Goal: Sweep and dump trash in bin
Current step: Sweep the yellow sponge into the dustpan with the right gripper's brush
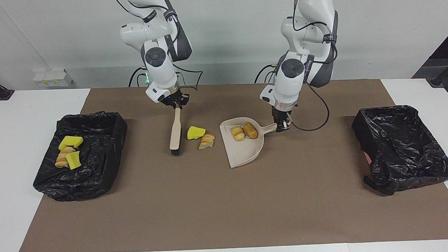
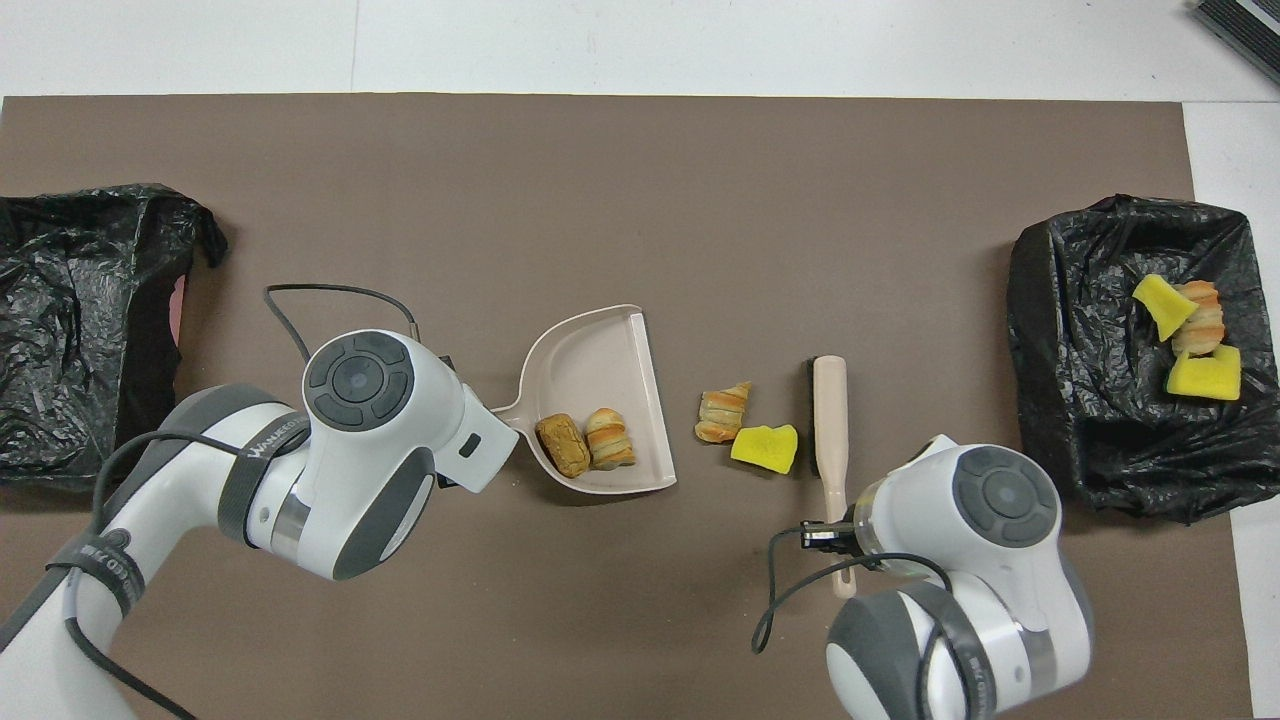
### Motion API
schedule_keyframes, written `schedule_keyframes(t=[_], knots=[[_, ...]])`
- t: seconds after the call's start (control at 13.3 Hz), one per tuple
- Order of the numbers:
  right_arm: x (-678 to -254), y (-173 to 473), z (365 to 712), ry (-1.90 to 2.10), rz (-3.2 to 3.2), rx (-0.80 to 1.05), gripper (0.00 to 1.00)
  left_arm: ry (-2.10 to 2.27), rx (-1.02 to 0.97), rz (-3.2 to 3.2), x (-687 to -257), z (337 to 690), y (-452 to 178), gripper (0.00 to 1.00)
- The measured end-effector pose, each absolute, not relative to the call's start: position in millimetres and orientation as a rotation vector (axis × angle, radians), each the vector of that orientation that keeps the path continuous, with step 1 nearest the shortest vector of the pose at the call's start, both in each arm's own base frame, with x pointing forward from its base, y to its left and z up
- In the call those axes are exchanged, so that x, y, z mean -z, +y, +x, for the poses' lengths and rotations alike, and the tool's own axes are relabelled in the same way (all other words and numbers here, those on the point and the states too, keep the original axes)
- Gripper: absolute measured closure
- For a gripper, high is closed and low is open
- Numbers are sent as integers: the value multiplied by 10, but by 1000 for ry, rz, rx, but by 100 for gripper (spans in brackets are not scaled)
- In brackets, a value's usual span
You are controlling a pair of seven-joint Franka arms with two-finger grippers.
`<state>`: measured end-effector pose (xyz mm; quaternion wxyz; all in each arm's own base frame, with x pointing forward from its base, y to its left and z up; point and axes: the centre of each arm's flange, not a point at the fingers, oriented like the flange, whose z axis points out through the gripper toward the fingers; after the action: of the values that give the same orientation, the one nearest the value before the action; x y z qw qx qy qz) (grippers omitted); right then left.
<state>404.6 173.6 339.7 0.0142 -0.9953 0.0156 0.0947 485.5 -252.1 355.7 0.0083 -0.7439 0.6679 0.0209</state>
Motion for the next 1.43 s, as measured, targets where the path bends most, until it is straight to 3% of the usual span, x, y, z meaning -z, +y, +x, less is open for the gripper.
schedule_keyframes(t=[0.82,1.43], knots=[[-3527,3323,4716,-42,-2882,-303,74,2006,-73,-2395,-3538,4833,-2522,69],[-3750,2586,5013,-26,-3033,-376,74,1840,-124,-2524,-3633,4882,-2273,69]])
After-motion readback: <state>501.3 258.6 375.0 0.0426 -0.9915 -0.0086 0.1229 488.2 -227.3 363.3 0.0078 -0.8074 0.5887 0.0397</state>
